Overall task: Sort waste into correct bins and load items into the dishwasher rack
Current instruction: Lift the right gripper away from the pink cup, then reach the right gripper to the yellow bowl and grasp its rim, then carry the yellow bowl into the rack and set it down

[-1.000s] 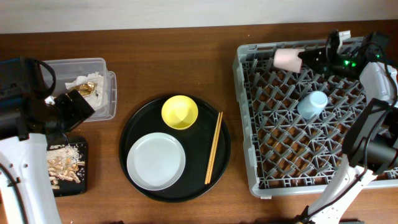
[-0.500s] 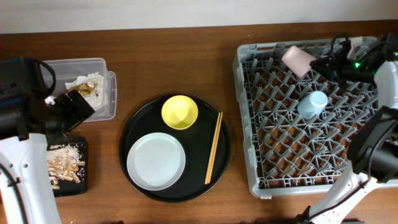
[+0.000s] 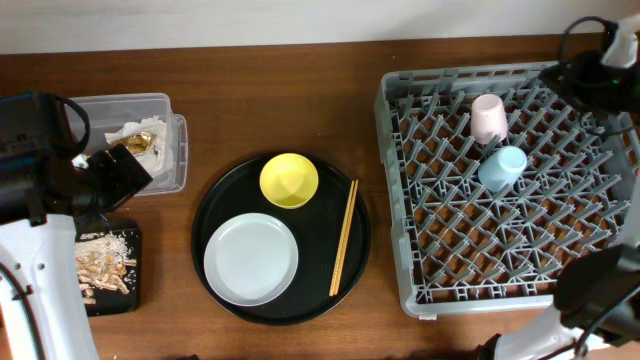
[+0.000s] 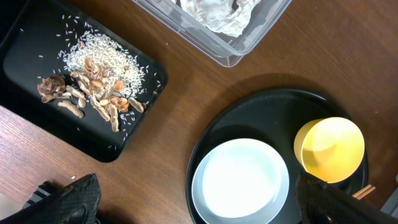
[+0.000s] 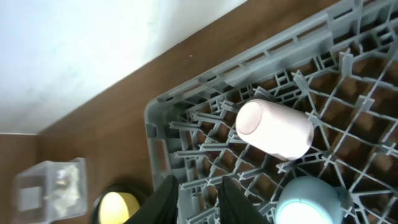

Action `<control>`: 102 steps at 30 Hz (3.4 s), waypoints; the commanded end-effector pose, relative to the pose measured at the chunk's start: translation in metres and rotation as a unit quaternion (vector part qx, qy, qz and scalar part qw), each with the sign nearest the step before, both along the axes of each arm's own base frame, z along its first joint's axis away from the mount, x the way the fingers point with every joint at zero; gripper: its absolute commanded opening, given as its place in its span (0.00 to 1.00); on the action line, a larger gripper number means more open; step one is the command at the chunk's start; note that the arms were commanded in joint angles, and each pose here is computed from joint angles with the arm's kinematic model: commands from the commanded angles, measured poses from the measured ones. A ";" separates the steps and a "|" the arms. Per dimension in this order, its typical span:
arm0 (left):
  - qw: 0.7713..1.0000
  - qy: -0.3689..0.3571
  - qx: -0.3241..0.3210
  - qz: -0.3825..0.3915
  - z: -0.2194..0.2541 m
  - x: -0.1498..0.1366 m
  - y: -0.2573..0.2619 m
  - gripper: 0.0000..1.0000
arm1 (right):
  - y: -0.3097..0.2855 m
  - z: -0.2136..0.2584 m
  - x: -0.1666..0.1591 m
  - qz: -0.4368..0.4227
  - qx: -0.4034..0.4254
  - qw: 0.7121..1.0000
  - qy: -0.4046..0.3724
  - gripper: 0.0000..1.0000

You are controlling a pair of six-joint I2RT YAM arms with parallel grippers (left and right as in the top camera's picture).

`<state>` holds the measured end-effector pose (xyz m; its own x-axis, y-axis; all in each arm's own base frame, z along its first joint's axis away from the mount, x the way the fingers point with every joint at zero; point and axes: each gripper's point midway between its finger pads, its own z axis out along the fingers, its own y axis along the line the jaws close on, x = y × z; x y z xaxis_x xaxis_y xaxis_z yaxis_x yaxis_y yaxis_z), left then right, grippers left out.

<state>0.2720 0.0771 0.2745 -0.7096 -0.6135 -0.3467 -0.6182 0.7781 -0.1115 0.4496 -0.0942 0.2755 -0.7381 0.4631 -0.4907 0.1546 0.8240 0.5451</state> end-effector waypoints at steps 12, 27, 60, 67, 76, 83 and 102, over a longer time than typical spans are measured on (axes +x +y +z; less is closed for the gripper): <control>1.000 -0.008 0.000 0.004 0.004 0.001 0.001 1.00 | 0.023 -0.146 0.056 -0.004 -0.182 0.972 0.149 0.04; 1.000 -0.008 0.000 0.004 0.004 0.001 0.001 0.99 | -0.024 -0.110 0.027 -0.080 -0.224 0.952 0.191 0.04; 1.000 -0.008 0.000 0.004 0.004 0.001 0.001 1.00 | 0.448 -0.160 -0.071 0.445 -0.264 0.853 0.065 0.52; 1.000 -0.008 0.000 0.004 0.004 0.001 0.001 1.00 | 0.485 -0.223 -0.085 0.450 -0.270 0.846 0.090 0.43; 1.000 -0.008 0.000 0.004 0.004 0.001 0.001 0.99 | 0.483 -0.238 -0.087 0.431 -0.308 0.843 0.097 0.36; 1.000 -0.008 0.000 0.004 0.004 0.001 0.001 0.99 | 0.479 -0.250 -0.093 0.421 -0.308 0.845 0.121 0.17; 1.000 -0.008 0.000 0.004 0.004 0.001 0.001 0.99 | 0.359 0.001 -0.039 0.227 -0.310 0.923 0.014 0.04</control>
<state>0.2720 0.0772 0.2746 -0.7092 -0.6134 -0.3475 -0.6183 0.7780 -0.1114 0.3931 0.3221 0.1802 -0.8330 -0.4166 -0.3641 -0.4221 0.9039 -0.0686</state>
